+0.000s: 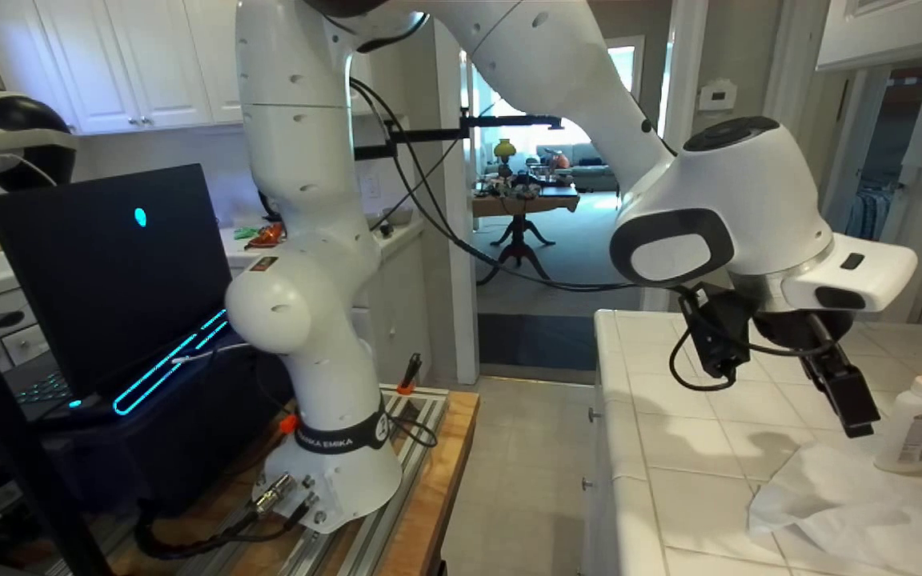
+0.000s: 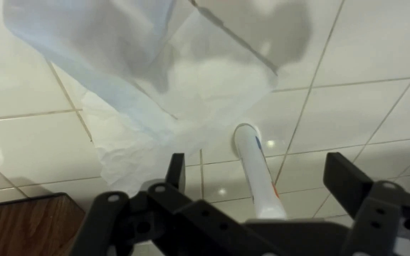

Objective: Pick up the bottle from the shelf and put it on the counter

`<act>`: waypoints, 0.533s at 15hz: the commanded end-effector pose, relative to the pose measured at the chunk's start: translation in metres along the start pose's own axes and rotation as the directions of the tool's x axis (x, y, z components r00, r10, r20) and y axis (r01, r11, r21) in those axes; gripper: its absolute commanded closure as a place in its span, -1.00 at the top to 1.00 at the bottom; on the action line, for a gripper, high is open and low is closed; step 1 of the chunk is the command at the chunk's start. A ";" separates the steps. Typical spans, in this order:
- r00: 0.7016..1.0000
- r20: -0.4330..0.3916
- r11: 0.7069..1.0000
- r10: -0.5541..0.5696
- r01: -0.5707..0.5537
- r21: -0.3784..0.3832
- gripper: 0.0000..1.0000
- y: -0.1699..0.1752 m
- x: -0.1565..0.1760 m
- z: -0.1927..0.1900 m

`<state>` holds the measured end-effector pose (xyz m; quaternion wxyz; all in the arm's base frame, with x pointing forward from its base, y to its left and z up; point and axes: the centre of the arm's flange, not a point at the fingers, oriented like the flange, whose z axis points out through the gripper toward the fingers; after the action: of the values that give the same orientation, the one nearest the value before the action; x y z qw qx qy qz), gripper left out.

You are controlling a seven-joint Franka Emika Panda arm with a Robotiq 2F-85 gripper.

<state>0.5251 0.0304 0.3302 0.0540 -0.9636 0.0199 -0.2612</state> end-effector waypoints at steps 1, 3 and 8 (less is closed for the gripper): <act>0.999 0.042 1.000 0.018 -0.017 -0.026 1.00 -0.018 0.010 -0.042; 0.999 0.054 0.999 -0.008 0.011 -0.053 1.00 -0.018 0.014 -0.053; 0.992 0.094 0.991 -0.081 0.090 -0.098 1.00 -0.025 0.015 -0.073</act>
<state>0.5136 0.0367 0.3841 0.0123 -0.9732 -0.0018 -0.2296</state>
